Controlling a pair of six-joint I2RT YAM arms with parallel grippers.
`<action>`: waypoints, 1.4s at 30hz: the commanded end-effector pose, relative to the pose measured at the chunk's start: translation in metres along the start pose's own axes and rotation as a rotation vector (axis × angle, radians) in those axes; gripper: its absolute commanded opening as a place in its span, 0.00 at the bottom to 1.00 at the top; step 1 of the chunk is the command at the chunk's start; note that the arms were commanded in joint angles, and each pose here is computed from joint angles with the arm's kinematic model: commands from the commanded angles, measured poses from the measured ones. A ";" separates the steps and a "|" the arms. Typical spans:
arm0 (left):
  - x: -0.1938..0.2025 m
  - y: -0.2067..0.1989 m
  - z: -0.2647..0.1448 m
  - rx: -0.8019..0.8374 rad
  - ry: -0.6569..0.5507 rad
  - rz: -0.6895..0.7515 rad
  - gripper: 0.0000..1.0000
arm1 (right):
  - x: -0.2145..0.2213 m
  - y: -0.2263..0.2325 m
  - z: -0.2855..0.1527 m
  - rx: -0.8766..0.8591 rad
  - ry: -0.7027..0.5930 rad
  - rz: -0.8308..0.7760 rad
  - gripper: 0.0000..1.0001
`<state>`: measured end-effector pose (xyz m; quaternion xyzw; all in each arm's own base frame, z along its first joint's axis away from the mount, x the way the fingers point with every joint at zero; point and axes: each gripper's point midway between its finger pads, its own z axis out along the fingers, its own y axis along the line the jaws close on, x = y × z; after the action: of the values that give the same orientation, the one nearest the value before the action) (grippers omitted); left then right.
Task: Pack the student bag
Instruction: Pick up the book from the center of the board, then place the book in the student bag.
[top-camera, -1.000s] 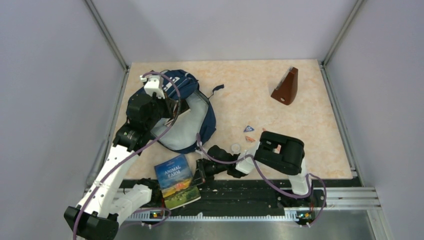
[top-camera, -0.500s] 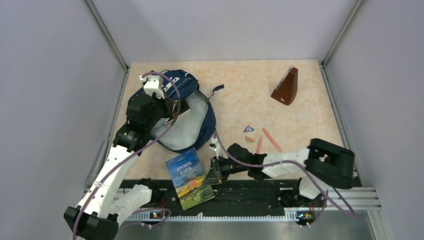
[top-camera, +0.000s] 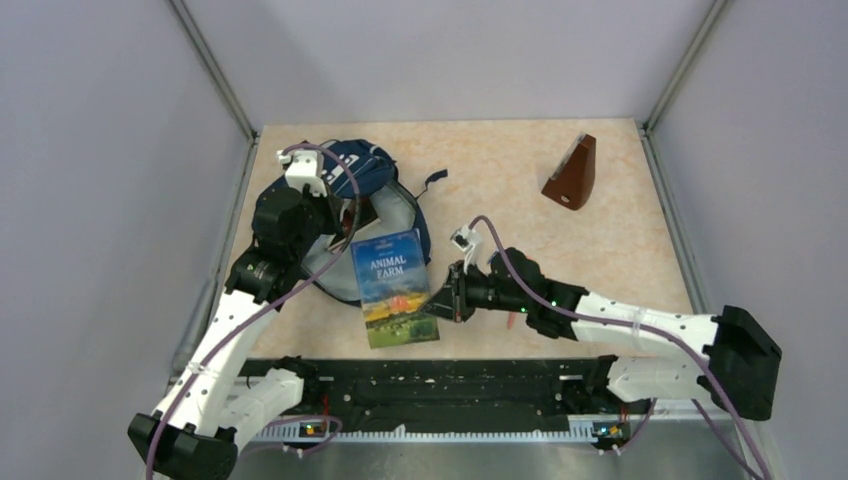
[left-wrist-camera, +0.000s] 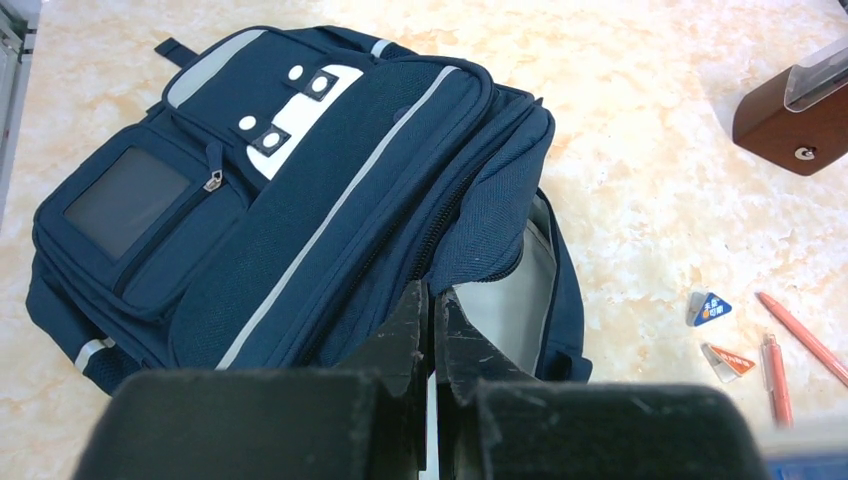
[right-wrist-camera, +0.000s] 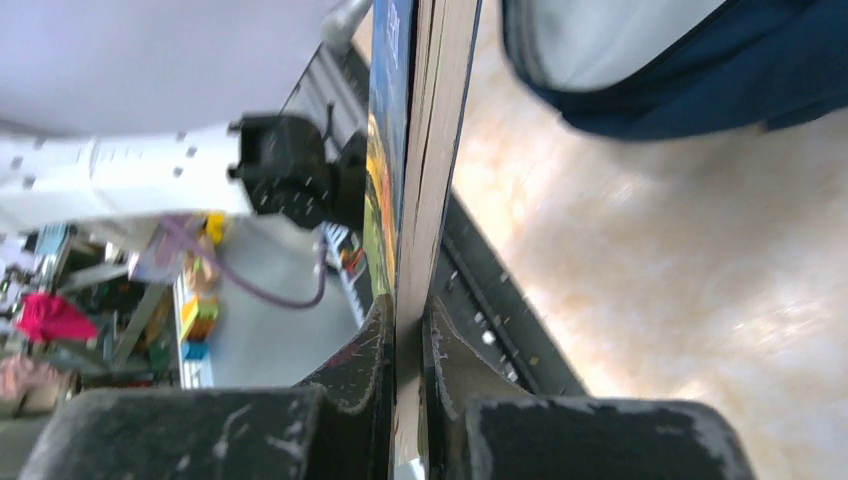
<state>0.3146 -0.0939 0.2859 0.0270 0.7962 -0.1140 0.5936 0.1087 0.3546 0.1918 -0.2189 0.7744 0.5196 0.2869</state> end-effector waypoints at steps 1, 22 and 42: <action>-0.048 -0.004 -0.007 0.012 -0.164 -0.020 0.00 | -0.067 0.001 0.018 -0.035 -0.171 -0.011 0.00; -0.047 -0.018 -0.008 0.087 -0.163 -0.058 0.00 | -0.151 -0.078 0.131 -0.087 -0.308 0.287 0.00; -0.054 -0.029 -0.017 0.148 -0.185 -0.081 0.00 | -0.220 -0.173 0.208 0.211 -0.581 0.282 0.00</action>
<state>0.3102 -0.1051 0.2908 0.0294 0.7913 -0.1531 0.5912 0.3803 0.4903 0.1128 0.0453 0.7913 0.5013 0.3471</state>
